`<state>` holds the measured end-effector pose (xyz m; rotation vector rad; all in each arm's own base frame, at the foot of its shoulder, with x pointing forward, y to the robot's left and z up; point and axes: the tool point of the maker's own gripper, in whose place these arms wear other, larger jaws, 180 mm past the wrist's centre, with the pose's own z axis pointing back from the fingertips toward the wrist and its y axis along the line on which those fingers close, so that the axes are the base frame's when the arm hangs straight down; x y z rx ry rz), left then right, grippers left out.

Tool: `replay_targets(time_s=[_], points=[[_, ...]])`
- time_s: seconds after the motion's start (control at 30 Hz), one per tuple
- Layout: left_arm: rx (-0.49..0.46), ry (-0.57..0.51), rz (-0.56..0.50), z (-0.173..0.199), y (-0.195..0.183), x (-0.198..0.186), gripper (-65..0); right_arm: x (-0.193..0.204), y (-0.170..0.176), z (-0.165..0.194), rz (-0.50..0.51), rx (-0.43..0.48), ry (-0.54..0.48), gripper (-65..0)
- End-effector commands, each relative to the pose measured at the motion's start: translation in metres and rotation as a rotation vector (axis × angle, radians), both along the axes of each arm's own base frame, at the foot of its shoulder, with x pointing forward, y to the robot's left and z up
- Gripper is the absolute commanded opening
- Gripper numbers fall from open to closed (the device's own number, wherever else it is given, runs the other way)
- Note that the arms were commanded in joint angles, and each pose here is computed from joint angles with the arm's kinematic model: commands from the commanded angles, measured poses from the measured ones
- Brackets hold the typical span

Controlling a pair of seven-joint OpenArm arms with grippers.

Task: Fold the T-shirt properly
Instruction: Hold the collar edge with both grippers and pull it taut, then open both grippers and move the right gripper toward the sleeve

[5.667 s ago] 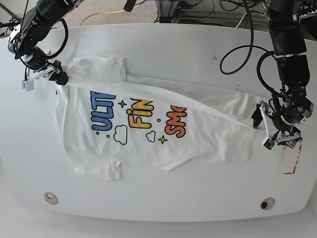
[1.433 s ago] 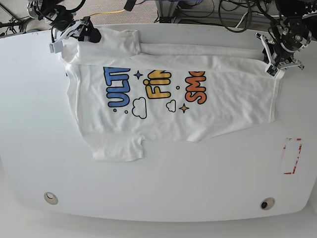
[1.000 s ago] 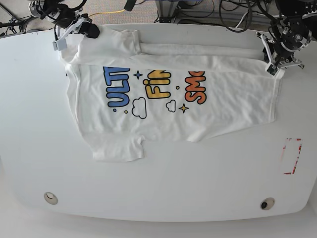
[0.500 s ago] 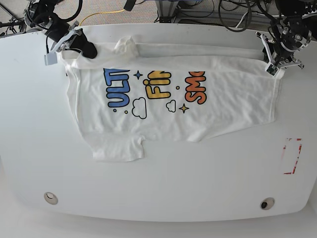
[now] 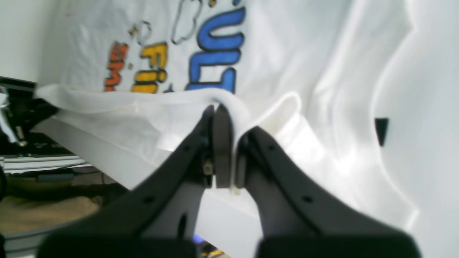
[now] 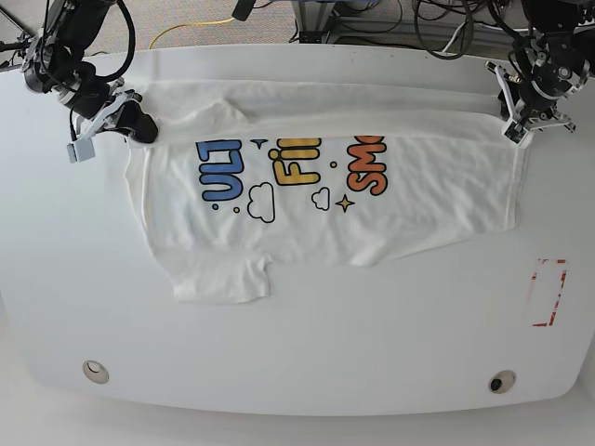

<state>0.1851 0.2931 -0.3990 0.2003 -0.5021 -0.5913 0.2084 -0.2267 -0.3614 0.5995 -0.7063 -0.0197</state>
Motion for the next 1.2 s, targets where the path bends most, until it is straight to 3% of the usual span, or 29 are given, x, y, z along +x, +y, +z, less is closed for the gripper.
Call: replay_targets(time_s=[0.0,0.2,0.27,0.43,0.5,0.77,1.0,1.17], points=[[0.027,-0.035,-0.012,0.012,0.007,0.009,-52.9,0.009,-0.014,0.008,-0.018,-0.057,-0.03,-60.4],[0.022,-0.045,-0.014,0.014,0.005,0.011,-52.4,0.007,-0.037,0.001,-0.057,-0.166,0.014,-44.5],[0.024,-0.068,-0.018,0.02,0.004,0.019,-48.6,0.006,-0.044,0.0,-0.072,-0.187,0.022,-37.9],[0.063,-0.109,-0.02,0.04,0.004,0.033,-24.9,0.001,-0.054,0.0,-0.099,-0.204,0.031,-20.1],[0.065,-0.136,-0.004,0.05,0.003,0.041,-19.3,0.001,-0.063,0.004,-0.11,-0.222,0.027,-16.5],[0.016,-0.249,0.162,0.096,0.032,0.065,-17.9,0.006,-0.066,0.019,-0.103,-0.267,-0.012,-18.5],[0.046,-0.34,0.342,0.136,0.077,0.077,-17.9,0.028,-0.068,0.041,-0.091,-0.301,-0.09,-19.0],[0.047,-0.381,0.373,0.149,0.084,0.084,-17.9,0.049,-0.078,0.051,-0.115,-0.365,-0.114,-19.0]])
